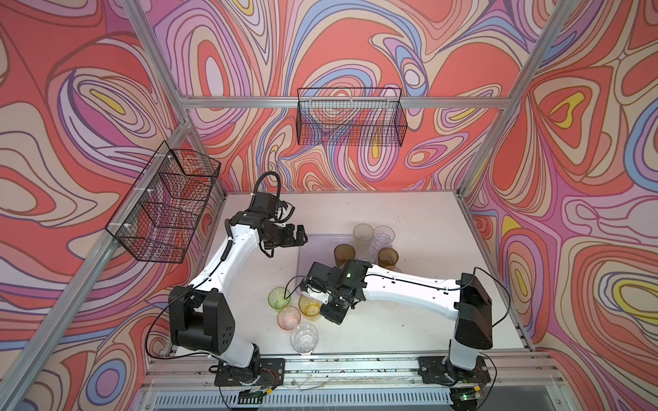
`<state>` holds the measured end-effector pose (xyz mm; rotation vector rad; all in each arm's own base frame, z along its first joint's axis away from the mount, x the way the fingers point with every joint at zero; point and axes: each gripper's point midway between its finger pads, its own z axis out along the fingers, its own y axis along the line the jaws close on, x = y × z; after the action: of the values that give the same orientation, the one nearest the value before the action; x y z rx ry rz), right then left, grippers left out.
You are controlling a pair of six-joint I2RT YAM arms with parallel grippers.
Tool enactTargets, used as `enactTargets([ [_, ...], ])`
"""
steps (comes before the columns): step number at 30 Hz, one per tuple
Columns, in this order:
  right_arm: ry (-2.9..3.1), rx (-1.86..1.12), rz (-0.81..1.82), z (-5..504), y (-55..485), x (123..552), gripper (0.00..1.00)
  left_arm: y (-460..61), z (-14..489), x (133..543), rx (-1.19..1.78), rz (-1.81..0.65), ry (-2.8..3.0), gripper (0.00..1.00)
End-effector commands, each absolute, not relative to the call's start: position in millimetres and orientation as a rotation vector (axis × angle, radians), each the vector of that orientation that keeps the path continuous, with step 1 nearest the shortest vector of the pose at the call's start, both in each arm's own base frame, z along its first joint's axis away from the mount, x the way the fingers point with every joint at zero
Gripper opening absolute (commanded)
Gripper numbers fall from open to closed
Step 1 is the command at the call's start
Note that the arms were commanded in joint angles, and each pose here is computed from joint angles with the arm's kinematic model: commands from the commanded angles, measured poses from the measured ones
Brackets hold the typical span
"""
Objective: Place the glasses into the tray
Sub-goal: Pick up the glass from the bottom-center of the table.
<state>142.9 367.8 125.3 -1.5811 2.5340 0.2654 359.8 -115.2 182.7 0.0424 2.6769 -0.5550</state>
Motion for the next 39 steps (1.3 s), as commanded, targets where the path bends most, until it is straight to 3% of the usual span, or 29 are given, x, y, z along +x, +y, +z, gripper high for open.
enactTargets([
  [1, 2.540, -1.581, 0.277, 116, 372, 139, 0.35, -113, 195, 358, 0.053, -0.548, 2.656, 1.00],
  [39, 2.592, -1.589, 0.204, 77, 365, 140, 0.25, -114, 193, 358, 0.054, -0.553, 2.660, 1.00],
])
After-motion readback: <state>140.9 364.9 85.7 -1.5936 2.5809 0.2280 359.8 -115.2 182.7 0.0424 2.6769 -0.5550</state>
